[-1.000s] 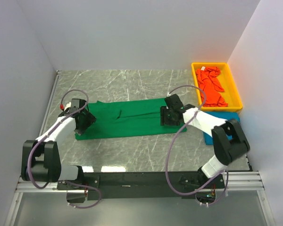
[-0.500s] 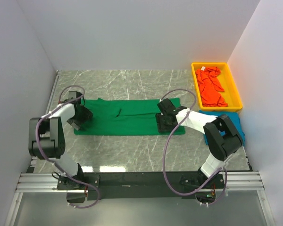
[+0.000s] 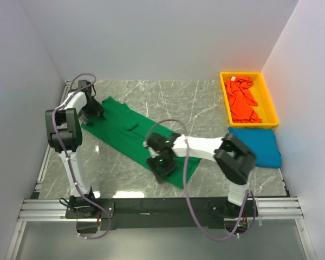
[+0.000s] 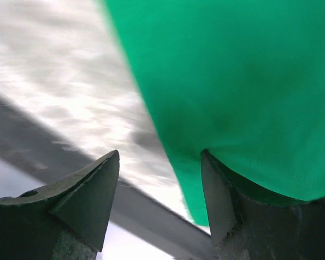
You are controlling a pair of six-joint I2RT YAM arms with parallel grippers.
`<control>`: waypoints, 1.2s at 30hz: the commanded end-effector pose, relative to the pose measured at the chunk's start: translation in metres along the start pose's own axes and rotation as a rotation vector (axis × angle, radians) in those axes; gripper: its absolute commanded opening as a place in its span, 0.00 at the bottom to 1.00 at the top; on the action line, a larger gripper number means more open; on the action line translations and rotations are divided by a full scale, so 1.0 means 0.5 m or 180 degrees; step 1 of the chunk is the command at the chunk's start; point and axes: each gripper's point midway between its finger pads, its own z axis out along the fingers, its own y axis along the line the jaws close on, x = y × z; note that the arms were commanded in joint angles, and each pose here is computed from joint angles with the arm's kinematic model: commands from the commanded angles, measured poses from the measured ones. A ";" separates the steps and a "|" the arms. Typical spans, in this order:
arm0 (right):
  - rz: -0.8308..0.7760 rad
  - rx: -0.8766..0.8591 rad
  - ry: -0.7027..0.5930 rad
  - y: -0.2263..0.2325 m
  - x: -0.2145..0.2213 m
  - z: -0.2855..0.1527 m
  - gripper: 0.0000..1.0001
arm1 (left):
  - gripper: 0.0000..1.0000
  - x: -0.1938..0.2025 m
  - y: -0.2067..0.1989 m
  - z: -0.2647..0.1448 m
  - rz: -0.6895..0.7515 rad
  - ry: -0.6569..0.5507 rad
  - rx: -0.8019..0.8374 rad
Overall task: Fold and stack the t-shirts
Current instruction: Fold the tshirt
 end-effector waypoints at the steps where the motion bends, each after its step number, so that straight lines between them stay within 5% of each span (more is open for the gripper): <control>1: -0.0363 -0.0373 0.0398 0.099 0.023 0.009 0.69 | 0.81 -0.004 -0.033 0.060 0.0258 0.0177 0.0090; 8: -0.0519 0.0181 -0.0252 0.046 -0.076 -0.082 0.73 | 0.90 -0.103 -0.078 -0.024 0.0340 -0.0358 0.0354; 12: -0.0386 0.0372 -0.0523 -0.027 -0.100 -0.112 0.78 | 0.90 -0.141 -0.086 -0.137 0.0242 -0.0726 0.0502; 18: -0.0239 0.0392 -0.0591 -0.117 -0.096 -0.102 0.83 | 0.87 -0.062 -0.108 -0.230 0.0262 -0.0806 0.0471; 26: -0.0195 0.0395 -0.0510 -0.150 -0.082 -0.062 0.81 | 0.82 0.120 -0.146 -0.196 0.0507 -0.0427 0.0573; 36: -0.0105 0.0435 -0.0234 -0.161 -0.032 -0.015 0.79 | 0.78 0.209 -0.156 -0.099 0.0696 -0.0151 0.0332</control>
